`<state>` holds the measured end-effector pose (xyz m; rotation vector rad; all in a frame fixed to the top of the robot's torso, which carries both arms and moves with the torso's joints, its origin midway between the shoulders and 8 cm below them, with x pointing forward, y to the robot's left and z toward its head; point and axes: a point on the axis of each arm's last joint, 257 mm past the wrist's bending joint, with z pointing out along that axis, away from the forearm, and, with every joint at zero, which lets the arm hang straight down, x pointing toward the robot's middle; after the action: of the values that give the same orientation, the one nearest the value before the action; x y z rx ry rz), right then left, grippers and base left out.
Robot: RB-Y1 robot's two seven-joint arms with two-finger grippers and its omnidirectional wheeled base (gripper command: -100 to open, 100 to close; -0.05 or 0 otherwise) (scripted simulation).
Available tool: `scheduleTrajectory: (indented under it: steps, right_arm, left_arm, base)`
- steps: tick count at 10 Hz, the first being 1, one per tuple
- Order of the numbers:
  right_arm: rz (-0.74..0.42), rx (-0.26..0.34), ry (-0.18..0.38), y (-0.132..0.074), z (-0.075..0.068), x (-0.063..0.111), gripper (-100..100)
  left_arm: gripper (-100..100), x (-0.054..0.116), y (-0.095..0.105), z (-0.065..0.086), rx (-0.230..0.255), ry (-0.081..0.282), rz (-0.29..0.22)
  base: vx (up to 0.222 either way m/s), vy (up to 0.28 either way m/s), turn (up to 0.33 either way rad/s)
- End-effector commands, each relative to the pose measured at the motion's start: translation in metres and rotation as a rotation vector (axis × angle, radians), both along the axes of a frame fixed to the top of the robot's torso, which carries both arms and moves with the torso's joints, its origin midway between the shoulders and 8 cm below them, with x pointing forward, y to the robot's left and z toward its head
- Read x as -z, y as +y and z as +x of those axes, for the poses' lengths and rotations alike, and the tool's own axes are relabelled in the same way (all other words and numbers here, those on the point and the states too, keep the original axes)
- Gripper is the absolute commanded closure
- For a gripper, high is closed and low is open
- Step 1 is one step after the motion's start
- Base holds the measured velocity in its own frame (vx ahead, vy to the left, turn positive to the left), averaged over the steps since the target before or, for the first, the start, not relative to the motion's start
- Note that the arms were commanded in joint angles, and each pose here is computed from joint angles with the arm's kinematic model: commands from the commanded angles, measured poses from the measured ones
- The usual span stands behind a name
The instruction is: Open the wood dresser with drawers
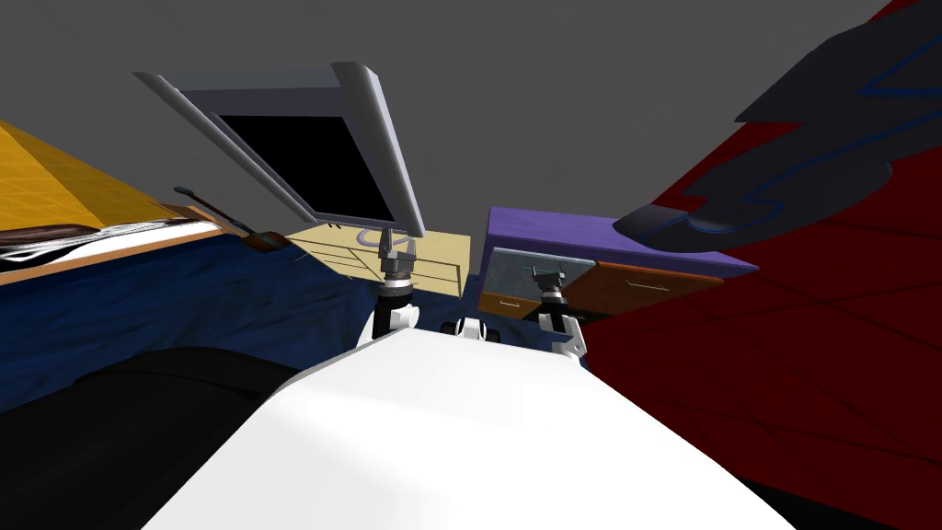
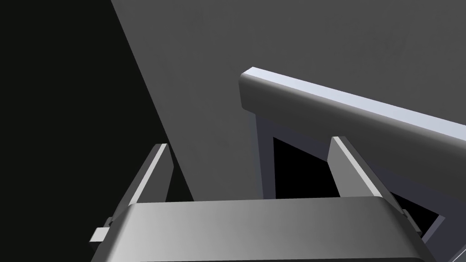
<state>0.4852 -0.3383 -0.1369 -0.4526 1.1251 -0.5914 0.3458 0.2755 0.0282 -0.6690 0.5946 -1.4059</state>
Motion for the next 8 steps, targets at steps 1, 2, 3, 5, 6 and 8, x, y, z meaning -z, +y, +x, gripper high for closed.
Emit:
scheduleTrajectory:
  steps: [1,2,3,5,6,8]
  right_arm:
    - [-0.101,0.048,0.027,-0.008,0.003,0.013,-100]
    - [-0.127,0.058,0.026,-0.008,0.003,0.013,-100]
    - [-0.17,0.08,0.045,-0.014,0.004,0.02,-100]
    - [-0.198,0.09,0.044,-0.014,0.004,0.02,-100]
    - [-0.255,0.115,0.061,-0.019,0.005,0.028,-100]
    - [-0.32,0.141,0.078,-0.024,0.005,0.035,-100]
  left_arm:
    - [0,0.0,0.0,0.0,0.0,0.0,0.0]
    - [0,0.0,0.0,0.0,0.0,0.0,0.0]
    - [0,0.0,0.0,0.0,0.0,0.0,0.0]
    - [0,0.0,0.0,0.0,0.0,0.0,0.0]
    - [0,0.0,0.0,0.0,0.0,0.0,0.0]
    - [0,0.0,0.0,0.0,0.0,0.0,0.0]
  base:
    - [0.01,0.054,-0.028]
    - [0.005,0.044,-0.022]
    - [0.0,0.048,-0.011]
    - [0.003,0.032,-0.014]
    - [0.007,0.031,-0.008]
    - [0.005,0.041,-0.011]
